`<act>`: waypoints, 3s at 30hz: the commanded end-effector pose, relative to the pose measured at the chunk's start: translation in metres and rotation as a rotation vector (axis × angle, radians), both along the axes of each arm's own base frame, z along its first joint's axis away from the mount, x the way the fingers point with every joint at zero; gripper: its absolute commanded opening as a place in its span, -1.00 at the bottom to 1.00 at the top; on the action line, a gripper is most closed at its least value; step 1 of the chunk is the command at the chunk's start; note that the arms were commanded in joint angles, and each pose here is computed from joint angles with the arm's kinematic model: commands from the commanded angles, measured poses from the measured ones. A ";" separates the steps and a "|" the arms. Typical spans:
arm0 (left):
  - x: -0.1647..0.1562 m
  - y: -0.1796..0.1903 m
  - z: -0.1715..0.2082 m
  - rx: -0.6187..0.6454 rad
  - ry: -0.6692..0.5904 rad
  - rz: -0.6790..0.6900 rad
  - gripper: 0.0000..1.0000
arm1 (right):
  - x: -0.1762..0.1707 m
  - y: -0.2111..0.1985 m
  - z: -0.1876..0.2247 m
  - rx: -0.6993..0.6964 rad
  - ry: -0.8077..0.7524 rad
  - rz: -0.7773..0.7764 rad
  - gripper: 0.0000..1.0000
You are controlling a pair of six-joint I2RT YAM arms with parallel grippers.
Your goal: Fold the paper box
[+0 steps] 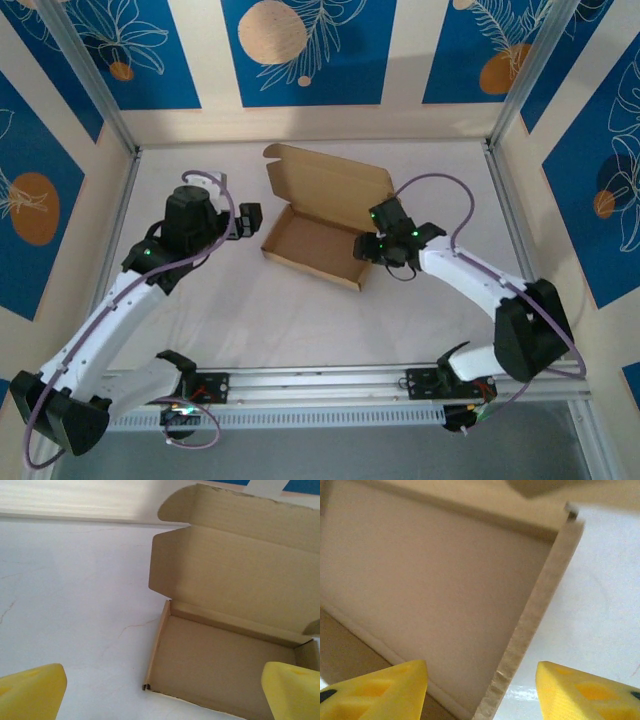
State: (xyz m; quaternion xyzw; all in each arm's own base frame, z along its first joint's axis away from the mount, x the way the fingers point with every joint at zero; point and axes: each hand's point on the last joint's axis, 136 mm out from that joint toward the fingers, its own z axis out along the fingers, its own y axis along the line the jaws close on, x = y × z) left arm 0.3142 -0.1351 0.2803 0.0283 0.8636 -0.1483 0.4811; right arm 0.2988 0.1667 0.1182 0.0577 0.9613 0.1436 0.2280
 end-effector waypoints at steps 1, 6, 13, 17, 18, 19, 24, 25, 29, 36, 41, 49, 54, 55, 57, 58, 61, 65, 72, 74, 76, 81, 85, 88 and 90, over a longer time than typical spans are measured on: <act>0.008 0.002 -0.011 0.064 0.000 0.018 1.00 | 0.004 -0.018 0.040 0.034 -0.058 -0.013 0.22; 0.036 0.004 -0.014 0.126 -0.066 0.050 0.95 | 0.012 -0.041 0.080 0.133 -0.137 -0.007 0.28; 0.098 -0.013 -0.007 0.133 -0.205 -0.099 0.91 | 0.044 -0.061 0.097 0.016 -0.328 0.158 0.35; 0.133 -0.018 -0.014 0.051 -0.256 -0.212 0.73 | 0.056 -0.051 0.100 -0.036 -0.484 0.313 0.35; 0.140 -0.018 -0.016 0.051 -0.272 -0.229 0.73 | 0.058 -0.049 0.100 -0.046 -0.515 0.342 0.35; 0.147 -0.017 -0.019 0.060 -0.286 -0.236 0.73 | 0.059 -0.044 0.099 -0.044 -0.534 0.381 0.35; 0.167 -0.027 -0.023 0.030 -0.415 -0.320 0.78 | 0.070 -0.036 0.088 -0.057 -0.503 0.443 0.25; 0.171 -0.031 -0.025 0.020 -0.444 -0.334 0.78 | 0.074 -0.039 0.087 -0.073 -0.504 0.435 0.21; 0.181 -0.044 -0.030 0.003 -0.502 -0.408 0.78 | 0.083 -0.044 0.087 -0.108 -0.508 0.461 -0.02; 0.195 -0.036 -0.045 0.036 -0.535 -0.444 0.78 | 0.104 -0.052 0.094 -0.050 -0.522 0.468 -0.32; 0.197 -0.040 -0.045 -0.075 -0.588 -0.516 0.76 | 0.108 -0.040 0.099 -0.017 -0.551 0.545 -0.32; 0.186 -0.054 -0.052 -0.132 -0.525 -0.630 0.44 | 0.119 -0.036 0.093 0.017 -0.509 0.573 -0.27; 0.173 -0.052 -0.060 -0.084 -0.487 -0.627 -0.14 | 0.120 -0.040 0.088 -0.007 -0.488 0.545 -0.27; 0.170 -0.051 -0.063 -0.070 -0.479 -0.609 -0.21 | 0.119 -0.040 0.088 -0.014 -0.486 0.539 -0.27; 0.165 -0.050 -0.066 -0.044 -0.473 -0.591 -0.30 | 0.117 -0.038 0.086 -0.016 -0.481 0.530 -0.26; 0.162 -0.050 -0.067 -0.034 -0.469 -0.581 -0.33 | 0.114 -0.037 0.085 -0.019 -0.480 0.532 -0.25; 0.152 -0.050 -0.070 -0.010 -0.458 -0.562 -0.43 | 0.109 -0.031 0.082 -0.024 -0.478 0.534 -0.22; 0.140 -0.050 -0.070 0.021 -0.436 -0.545 -0.59 | 0.101 -0.024 0.077 -0.017 -0.457 0.538 -0.21; 0.127 -0.044 -0.073 0.104 -0.418 -0.517 -0.84 | 0.093 -0.027 0.092 0.004 -0.539 0.542 -0.16; 0.126 -0.043 -0.074 0.120 -0.413 -0.526 -1.00 | 0.090 -0.031 0.097 0.010 -0.567 0.550 -0.15; 0.126 -0.046 -0.075 0.112 -0.402 -0.552 -1.00 | 0.089 -0.032 0.100 0.003 -0.563 0.557 -0.15; 0.129 -0.050 -0.069 0.022 -0.398 -0.531 -1.00 | 0.087 -0.029 0.091 0.011 -0.499 0.541 -0.33; 0.126 -0.043 -0.070 0.002 -0.410 -0.462 -1.00 | 0.081 -0.023 0.083 0.017 -0.487 0.537 -0.41; 0.121 -0.042 -0.071 -0.003 -0.408 -0.435 -1.00 | 0.078 -0.020 0.077 0.009 -0.474 0.523 -0.51; 0.115 -0.043 -0.068 -0.008 -0.421 -0.423 -1.00 | 0.076 -0.015 0.075 0.006 -0.466 0.509 -0.57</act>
